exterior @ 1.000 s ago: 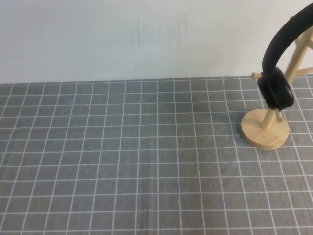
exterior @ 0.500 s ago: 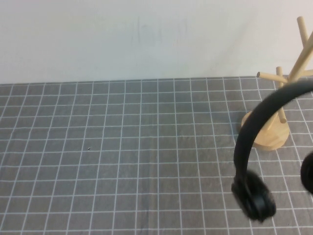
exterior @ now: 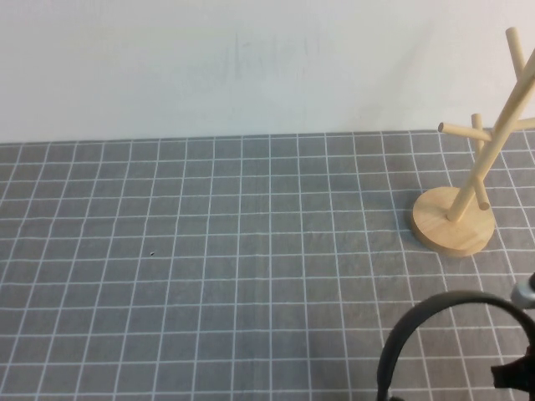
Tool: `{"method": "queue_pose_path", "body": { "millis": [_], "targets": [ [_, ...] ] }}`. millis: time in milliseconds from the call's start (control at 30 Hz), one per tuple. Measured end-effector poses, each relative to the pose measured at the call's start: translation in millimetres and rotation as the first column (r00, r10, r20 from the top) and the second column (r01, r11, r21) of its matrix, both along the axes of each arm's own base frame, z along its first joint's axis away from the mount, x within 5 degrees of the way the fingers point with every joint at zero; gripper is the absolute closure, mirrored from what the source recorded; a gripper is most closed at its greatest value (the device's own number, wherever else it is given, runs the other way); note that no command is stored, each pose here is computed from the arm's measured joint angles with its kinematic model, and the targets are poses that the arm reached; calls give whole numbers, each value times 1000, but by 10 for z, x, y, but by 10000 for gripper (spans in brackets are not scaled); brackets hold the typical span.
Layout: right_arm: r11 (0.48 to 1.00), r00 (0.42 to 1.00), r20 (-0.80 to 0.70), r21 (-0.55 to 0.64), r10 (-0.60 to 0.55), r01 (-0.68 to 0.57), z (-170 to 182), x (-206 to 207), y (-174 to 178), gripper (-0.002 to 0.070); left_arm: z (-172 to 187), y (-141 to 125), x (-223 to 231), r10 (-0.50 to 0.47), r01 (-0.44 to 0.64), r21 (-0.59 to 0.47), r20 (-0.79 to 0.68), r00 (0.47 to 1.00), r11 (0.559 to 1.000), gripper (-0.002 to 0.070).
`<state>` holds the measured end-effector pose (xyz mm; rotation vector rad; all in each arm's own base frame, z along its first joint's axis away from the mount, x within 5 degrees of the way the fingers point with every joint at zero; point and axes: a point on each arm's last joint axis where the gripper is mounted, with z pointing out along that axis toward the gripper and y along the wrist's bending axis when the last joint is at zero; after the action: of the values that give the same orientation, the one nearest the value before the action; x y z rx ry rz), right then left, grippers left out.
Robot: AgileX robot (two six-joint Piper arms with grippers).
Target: Take out the headphones from the headphone stand
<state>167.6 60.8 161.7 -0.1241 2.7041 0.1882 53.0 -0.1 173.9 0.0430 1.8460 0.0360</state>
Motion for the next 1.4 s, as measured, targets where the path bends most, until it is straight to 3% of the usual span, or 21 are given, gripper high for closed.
{"method": "queue_pose_path", "body": {
  "millis": [367,467,633,733,867,933,1000,1167,1200,1267,1400],
  "targets": [
    [993,987,-158,-108,27,-45,-473,398,109,618,0,0,0,0,0,0,0,1000,1000,679],
    [992,987,-158,-113,30,-48,-477,469,132,505,0,0,0,0,0,0,0,1000,1000,679],
    [992,988,-151,-118,25,-43,-359,557,156,193,0,0,0,0,0,0,0,1000,1000,679],
    [993,993,-113,-109,24,-36,-209,578,160,113,0,0,0,0,0,0,0,1000,1000,679],
    [992,997,-46,-110,57,-62,98,563,146,92,0,0,0,0,0,0,0,1000,1000,679],
    [986,994,-9,-129,106,-106,307,544,133,119,0,0,0,0,0,0,0,1000,1000,679],
    [975,987,17,-161,160,-156,539,503,106,197,0,0,0,0,0,0,0,1000,1000,679],
    [949,973,62,-240,223,-203,1186,265,-29,547,0,0,0,0,0,0,0,1000,1000,679],
    [949,971,78,-244,225,-200,1281,215,-52,586,0,0,0,0,0,0,0,1000,1000,679],
    [951,968,113,-244,223,-191,1442,60,-113,640,0,0,0,0,0,0,0,1000,1000,679],
    [956,960,182,-242,214,-167,1647,-252,-236,673,0,0,0,0,0,0,0,1000,1000,679]
  ]
}}
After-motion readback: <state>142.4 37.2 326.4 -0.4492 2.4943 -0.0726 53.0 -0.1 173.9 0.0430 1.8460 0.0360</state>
